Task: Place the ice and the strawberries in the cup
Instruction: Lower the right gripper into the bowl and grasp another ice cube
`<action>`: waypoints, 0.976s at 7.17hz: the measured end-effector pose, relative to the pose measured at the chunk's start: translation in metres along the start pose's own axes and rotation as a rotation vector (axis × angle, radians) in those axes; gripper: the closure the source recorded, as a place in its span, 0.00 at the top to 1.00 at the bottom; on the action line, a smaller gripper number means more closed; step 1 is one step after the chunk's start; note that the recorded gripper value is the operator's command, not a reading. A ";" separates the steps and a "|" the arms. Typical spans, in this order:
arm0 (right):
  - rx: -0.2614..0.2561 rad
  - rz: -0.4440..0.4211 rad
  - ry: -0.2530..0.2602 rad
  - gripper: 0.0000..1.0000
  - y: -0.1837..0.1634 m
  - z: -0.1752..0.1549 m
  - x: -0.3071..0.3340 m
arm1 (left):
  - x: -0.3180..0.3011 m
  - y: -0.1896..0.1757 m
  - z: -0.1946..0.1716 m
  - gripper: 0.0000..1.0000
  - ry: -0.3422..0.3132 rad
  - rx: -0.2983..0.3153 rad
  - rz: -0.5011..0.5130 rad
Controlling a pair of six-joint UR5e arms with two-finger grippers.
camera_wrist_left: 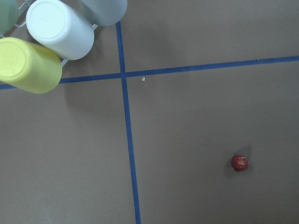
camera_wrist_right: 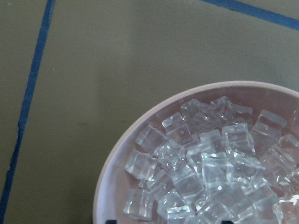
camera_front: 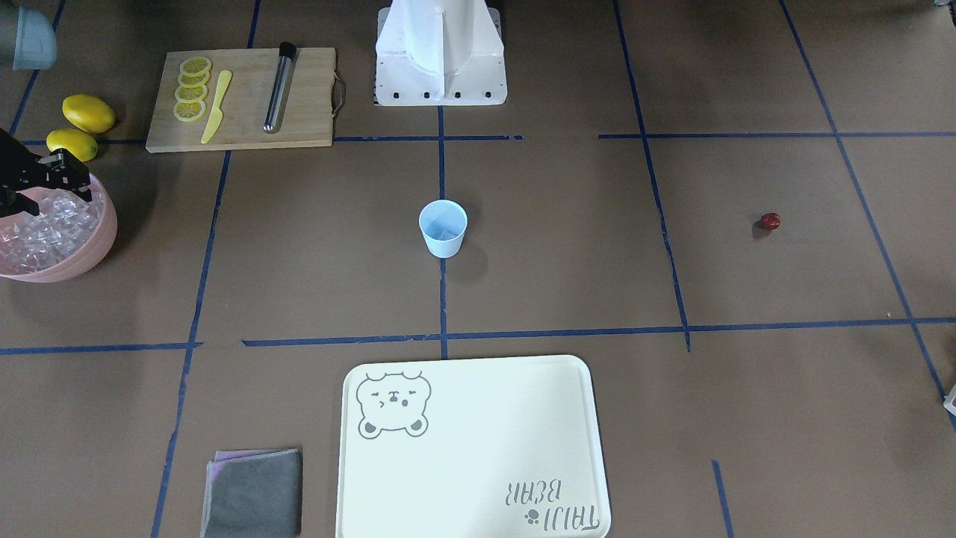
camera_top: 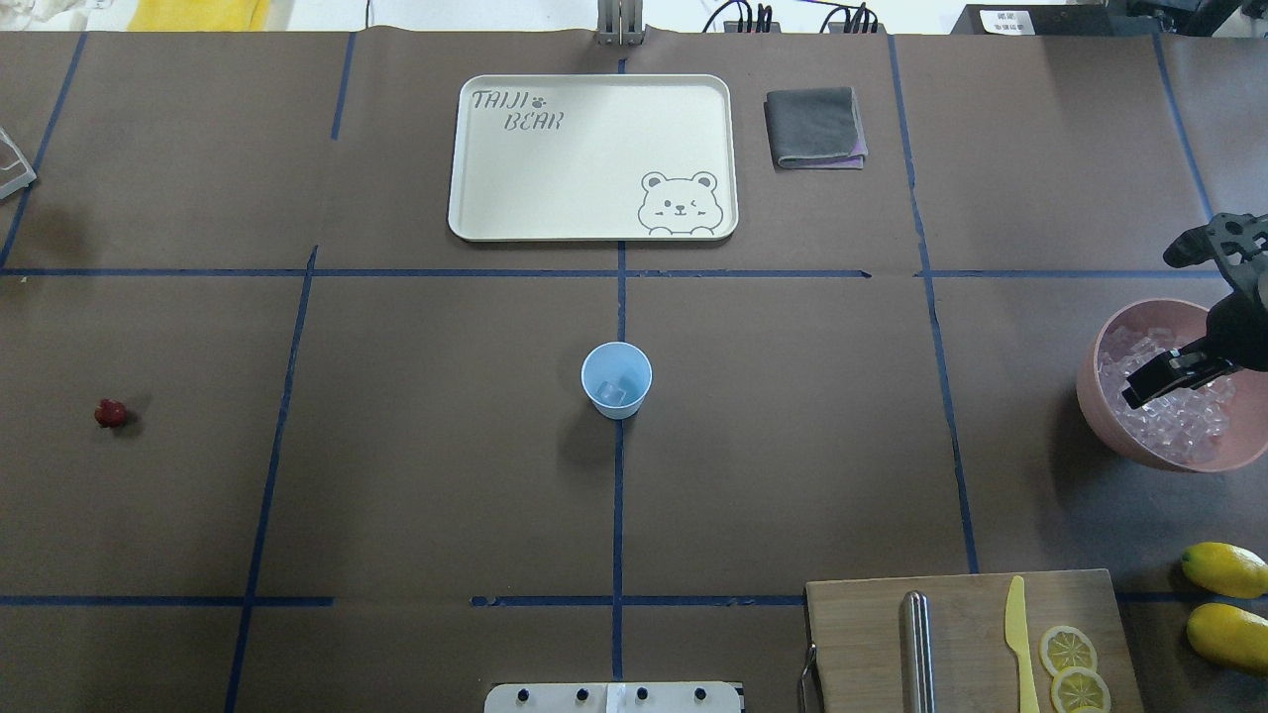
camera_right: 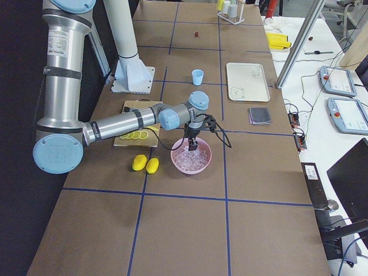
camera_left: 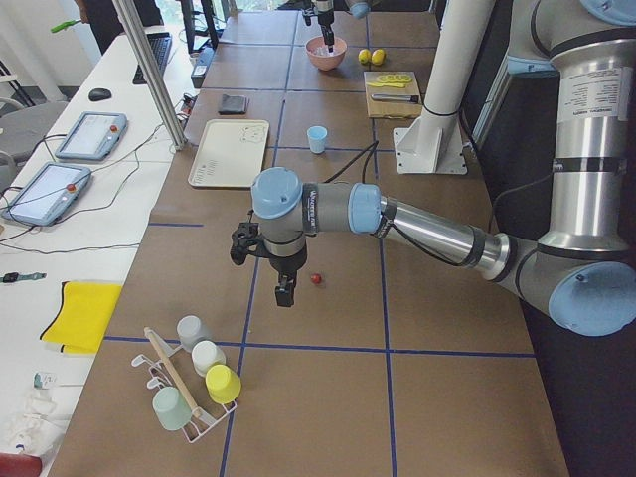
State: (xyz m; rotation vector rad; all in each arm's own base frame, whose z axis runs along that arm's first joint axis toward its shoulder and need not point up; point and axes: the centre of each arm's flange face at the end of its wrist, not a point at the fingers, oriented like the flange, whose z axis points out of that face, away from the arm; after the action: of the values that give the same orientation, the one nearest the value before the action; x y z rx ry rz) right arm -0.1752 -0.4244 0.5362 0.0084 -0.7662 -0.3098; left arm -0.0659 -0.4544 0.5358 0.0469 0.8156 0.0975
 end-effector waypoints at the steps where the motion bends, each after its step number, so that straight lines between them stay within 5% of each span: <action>1: -0.006 0.002 0.005 0.77 0.000 0.004 0.003 | 0.000 0.000 0.000 1.00 0.000 0.000 0.000; 7: -0.021 0.008 0.010 0.16 0.001 0.011 0.007 | 0.001 0.000 -0.001 1.00 0.000 0.002 0.003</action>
State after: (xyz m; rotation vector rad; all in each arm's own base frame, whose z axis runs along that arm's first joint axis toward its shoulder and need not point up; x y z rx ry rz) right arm -0.1781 -0.4243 0.5489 -0.0134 -0.7529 -0.3098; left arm -0.0657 -0.4544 0.5340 0.0503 0.8154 0.0992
